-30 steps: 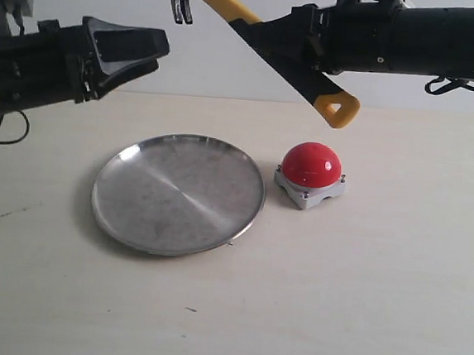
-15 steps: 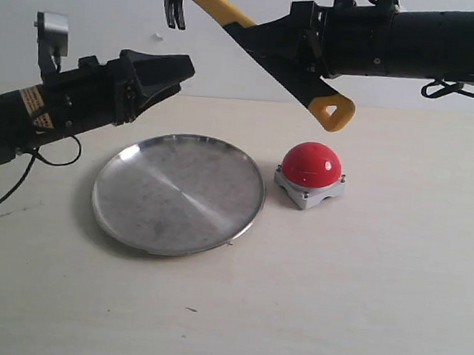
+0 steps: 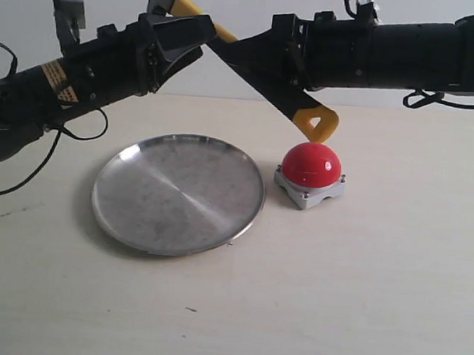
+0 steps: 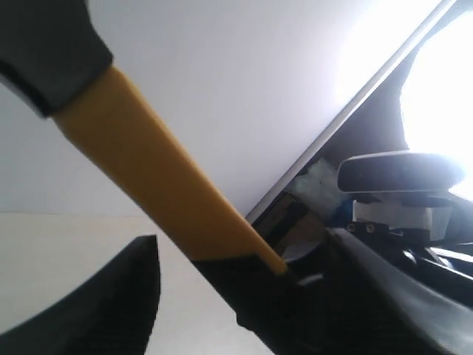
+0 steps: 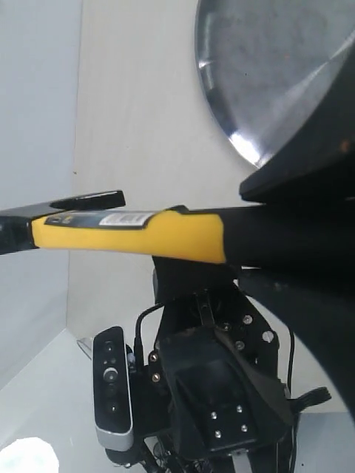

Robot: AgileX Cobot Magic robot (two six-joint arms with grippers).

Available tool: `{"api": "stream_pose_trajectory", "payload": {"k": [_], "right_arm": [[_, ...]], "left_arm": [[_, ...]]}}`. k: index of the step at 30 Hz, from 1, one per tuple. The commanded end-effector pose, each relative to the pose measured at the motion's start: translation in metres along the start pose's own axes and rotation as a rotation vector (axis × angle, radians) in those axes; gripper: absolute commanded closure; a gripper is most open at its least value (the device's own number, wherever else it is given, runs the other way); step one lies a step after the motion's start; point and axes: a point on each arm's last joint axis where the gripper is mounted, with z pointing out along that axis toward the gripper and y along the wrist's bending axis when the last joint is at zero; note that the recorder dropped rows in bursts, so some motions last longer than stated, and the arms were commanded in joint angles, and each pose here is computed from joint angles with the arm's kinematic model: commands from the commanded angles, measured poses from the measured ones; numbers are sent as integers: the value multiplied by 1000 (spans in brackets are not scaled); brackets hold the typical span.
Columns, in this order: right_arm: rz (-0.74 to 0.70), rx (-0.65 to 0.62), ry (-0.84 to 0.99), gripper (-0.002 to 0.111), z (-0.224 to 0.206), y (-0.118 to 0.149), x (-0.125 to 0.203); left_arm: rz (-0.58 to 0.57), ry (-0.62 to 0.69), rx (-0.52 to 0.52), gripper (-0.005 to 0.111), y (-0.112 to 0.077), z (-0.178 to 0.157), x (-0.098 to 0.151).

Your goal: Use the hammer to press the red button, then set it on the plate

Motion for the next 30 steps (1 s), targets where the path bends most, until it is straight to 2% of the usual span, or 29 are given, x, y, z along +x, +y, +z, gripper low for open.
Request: {"api": "stream_pose_trajectory", "payload": {"k": [1,7,10,13,20,30], "right_arm": [[-1,-91,-50,108,-3,15,-11],[6,-142,-39,108,-4,20,-10],[34,-138,-38,108,-3,19,-10],[49,-138,-37,108,-3,19,-10],[52,-134,-37,108,-3,19,-10],[59,-131,-37,108,-3,18,-10]], "left_arm": [[-13,-12,20,45,-3,4,1],[-27,-19,28,45,-8,9,5],[-33,-22,32,50,-10,11,7],[-36,-24,33,63,-10,11,8],[-40,-35,29,107,-10,11,7],[31,-79,11,107,-8,11,3]]}}
